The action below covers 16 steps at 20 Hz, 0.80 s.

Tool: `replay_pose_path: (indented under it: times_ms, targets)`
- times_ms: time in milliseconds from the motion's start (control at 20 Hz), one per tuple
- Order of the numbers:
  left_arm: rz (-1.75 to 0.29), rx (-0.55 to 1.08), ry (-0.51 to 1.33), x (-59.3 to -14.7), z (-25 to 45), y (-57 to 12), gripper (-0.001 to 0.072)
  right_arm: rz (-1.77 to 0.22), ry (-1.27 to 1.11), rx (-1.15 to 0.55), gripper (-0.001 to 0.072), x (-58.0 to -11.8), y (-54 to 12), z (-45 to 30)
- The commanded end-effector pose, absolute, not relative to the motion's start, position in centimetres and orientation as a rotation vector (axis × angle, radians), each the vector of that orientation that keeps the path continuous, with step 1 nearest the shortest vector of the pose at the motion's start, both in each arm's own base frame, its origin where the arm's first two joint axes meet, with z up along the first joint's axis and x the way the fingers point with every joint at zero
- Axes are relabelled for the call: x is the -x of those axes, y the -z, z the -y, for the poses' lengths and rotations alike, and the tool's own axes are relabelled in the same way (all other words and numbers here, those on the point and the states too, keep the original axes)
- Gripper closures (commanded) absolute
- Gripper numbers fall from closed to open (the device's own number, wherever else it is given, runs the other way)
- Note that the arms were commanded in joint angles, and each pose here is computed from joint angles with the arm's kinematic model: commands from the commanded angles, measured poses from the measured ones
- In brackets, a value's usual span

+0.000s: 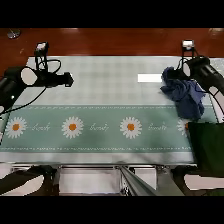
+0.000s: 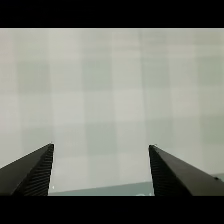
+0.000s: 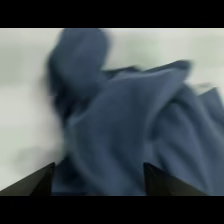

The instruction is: Fold the shirts.

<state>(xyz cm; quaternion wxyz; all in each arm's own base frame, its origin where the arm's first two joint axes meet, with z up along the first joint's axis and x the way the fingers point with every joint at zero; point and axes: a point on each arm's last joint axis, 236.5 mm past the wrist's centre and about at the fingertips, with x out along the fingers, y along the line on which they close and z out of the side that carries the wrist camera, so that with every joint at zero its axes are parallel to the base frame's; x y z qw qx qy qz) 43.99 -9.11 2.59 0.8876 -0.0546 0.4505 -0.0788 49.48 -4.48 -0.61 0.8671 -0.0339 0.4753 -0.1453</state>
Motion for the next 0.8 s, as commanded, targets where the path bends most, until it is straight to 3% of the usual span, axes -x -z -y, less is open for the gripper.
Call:
replay_pose_path:
  times_ms: [0, 200, 250, 300, 350, 450, 600, 750]
  targets:
    - [-0.89, 0.098, 0.151, -45.4, 8.7, -2.4, 0.0007, -1.023, 0.487, -0.086, 0.008, -48.4, 2.9, 11.5]
    - [-1.012, 0.119, 0.141, -43.9, 8.9, 0.5, 0.0007, -1.33, 0.452, -0.227, 0.0091, -43.2, 9.3, 11.3]
    - [-1.045, 0.115, 0.142, -43.3, 8.8, 1.0, 0.0008, -1.369, 0.419, -0.244, 0.0167, -42.5, 9.6, 10.8]
    - [-1.084, 0.112, 0.141, -42.5, 8.6, 1.2, 0.0008, -1.39, 0.385, -0.251, 0.0448, -42.2, 9.3, 10.3]
    - [-1.127, 0.104, 0.137, -41.6, 8.2, 1.2, 0.0008, -1.393, 0.359, -0.259, 0.0676, -42.4, 8.2, 9.9]
    - [-1.185, 0.06, 0.139, -40.1, 6.7, 0.1, 0.0008, -1.324, 0.271, -0.219, 0.0683, -44.4, 3.4, 9.2]
    - [-1.156, 0.06, 0.128, -38.1, 5.0, -3.8, 0.0008, -1.007, 0.192, -0.246, 0.0682, -48.4, -9.6, 8.0]
    - [-1.024, 0.07, 0.154, -35.2, 5.5, -8.9, 0.0008, -0.691, 0.099, -0.256, 0.0683, -48.4, -22.8, 5.9]
